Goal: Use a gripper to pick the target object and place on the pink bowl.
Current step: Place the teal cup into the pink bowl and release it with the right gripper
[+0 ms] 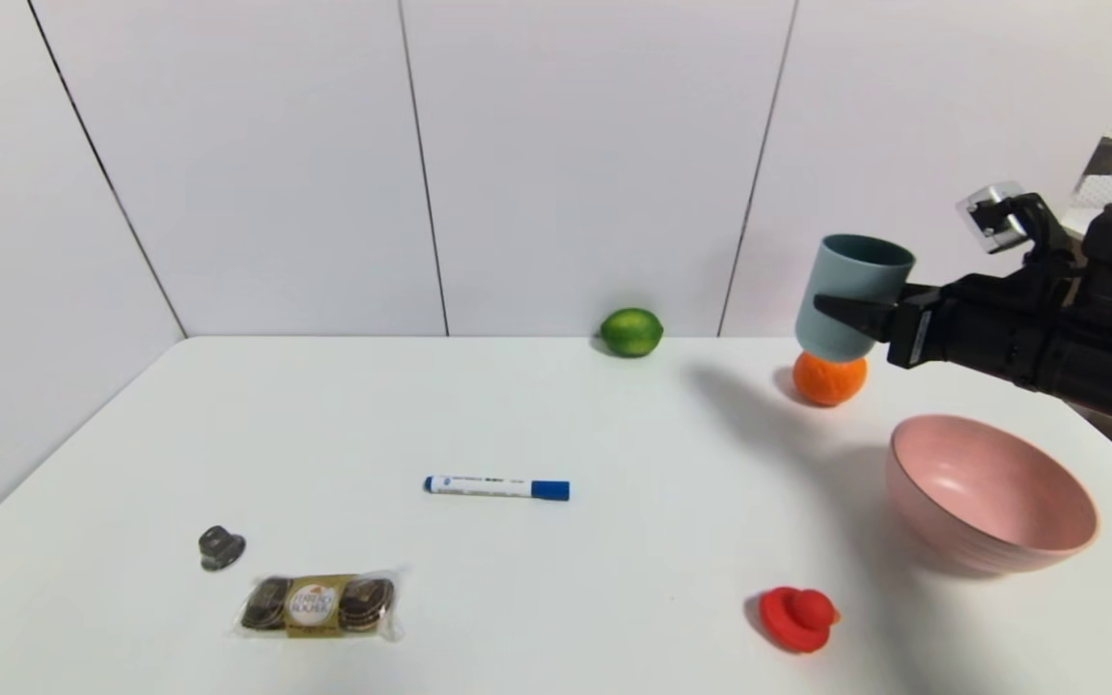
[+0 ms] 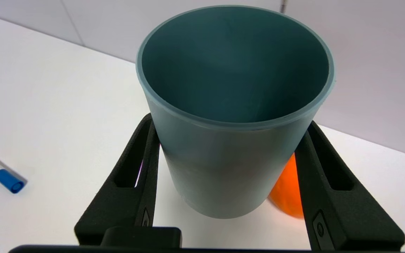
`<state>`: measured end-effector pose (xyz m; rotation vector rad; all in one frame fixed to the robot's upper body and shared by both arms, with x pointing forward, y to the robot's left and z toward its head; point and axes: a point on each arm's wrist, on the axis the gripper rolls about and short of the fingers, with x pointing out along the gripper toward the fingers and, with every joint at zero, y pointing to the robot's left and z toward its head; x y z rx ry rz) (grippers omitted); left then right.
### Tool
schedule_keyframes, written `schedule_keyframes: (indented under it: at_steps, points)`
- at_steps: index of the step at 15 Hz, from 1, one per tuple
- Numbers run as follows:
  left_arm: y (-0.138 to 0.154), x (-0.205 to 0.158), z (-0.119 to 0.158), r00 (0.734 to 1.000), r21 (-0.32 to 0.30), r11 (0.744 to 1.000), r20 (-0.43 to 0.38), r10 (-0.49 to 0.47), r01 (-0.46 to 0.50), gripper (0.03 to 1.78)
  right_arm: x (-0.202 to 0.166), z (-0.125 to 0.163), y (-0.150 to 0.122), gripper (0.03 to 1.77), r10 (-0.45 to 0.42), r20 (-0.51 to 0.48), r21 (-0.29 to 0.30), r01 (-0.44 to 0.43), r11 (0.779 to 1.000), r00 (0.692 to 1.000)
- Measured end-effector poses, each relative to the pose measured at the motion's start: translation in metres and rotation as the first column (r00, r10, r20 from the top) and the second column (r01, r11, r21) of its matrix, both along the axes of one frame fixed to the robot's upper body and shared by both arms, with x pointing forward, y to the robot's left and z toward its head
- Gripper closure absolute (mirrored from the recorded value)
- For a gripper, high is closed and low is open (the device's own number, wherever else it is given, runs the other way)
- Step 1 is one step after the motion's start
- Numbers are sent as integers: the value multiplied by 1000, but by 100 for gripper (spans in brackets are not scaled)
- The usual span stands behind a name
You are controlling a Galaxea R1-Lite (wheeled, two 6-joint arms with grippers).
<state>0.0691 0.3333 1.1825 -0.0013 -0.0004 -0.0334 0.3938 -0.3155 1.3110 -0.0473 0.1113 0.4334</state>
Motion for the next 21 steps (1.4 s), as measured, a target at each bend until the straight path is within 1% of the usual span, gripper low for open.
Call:
schedule_keyframes:
  at_steps: [5,8,12,16,21]
  points:
    - [0,0,0,1000,0,1000,0,1,-1,12,-14,5,-33,71,-110,17,-4,110,994,994]
    - [0,0,0,1000,0,1000,0,0,0,12,-28,-4,-51,71,-179,-17,-12,178,984,984]
    - [0,0,0,1000,0,1000,0,0,0,12,-43,-20,-67,72,-244,-73,-20,244,970,967]
    - [0,0,0,1000,0,1000,0,0,0,12,-56,-32,-74,72,-278,-119,-24,278,960,953]
    - [0,0,0,1000,0,1000,0,0,0,12,-72,-42,-73,72,-285,-193,-29,285,958,939]
